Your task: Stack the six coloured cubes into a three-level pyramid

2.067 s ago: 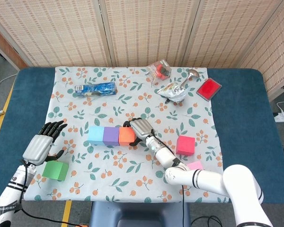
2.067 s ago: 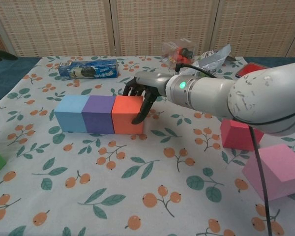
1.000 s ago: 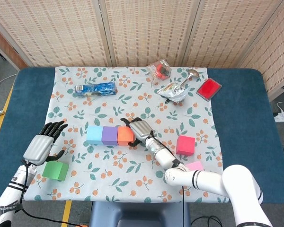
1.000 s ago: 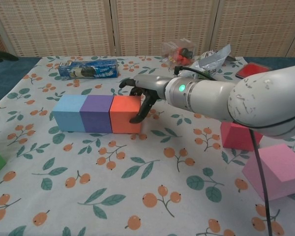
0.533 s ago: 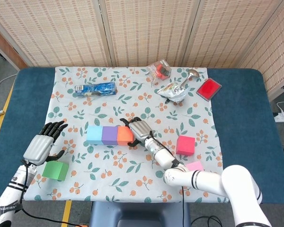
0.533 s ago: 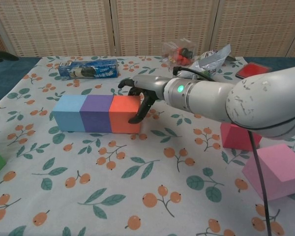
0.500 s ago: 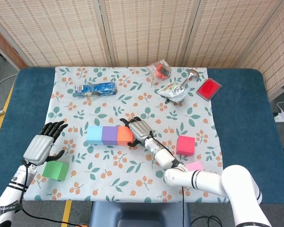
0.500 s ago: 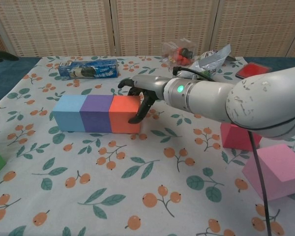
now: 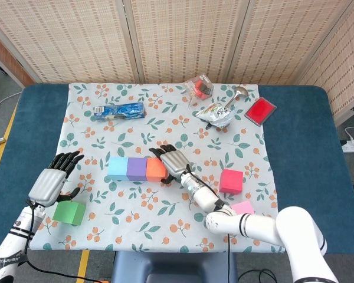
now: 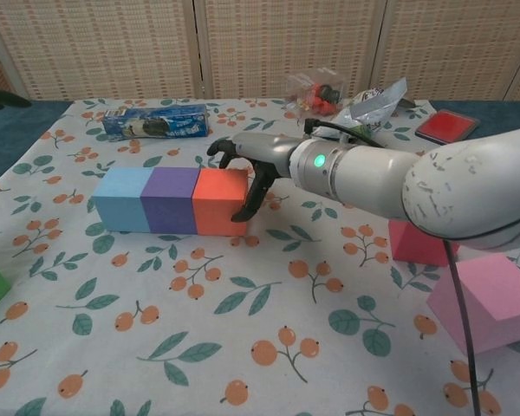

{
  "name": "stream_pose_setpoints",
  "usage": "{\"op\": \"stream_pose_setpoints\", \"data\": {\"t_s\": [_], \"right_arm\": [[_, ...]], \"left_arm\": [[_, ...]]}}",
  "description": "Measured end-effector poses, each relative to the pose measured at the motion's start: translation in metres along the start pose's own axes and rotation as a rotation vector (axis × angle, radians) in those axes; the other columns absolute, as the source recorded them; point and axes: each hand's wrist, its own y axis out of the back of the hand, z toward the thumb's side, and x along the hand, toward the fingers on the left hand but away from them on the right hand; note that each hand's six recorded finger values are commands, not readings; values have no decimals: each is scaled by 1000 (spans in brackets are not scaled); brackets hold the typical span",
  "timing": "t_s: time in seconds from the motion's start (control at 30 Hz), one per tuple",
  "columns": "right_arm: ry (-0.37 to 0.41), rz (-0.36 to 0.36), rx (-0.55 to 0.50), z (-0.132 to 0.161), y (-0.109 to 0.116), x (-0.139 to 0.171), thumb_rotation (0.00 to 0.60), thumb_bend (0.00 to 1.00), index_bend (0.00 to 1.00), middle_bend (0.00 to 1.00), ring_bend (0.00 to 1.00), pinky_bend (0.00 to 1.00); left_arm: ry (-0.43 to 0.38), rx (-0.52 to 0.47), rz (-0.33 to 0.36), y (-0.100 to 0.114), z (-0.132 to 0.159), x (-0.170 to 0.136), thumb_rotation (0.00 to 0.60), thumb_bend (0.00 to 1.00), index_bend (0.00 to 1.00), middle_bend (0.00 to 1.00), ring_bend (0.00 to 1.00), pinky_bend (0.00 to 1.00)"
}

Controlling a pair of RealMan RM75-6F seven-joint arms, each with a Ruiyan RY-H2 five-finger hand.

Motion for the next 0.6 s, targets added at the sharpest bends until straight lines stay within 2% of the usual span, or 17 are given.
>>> {"op": "stream_pose_setpoints", "data": {"t_s": [0.13,0.43,0.6], "right_arm": [[6,-5,20,-3,5,3,600,0,0,78,0,0],[15,-11,40,-17,30,25,600,0,0,75,0,0],[-12,-7,52,-33,42,34,600,0,0,76,0,0]], "left_arm": [[0,3,1,1,0,-1,600,327,72,18,0,52],[6,7,8,3,-1,-4,600,327,72,18,0,52],[7,6,10,3,1,-4,600,323,72,18,0,51]]}}
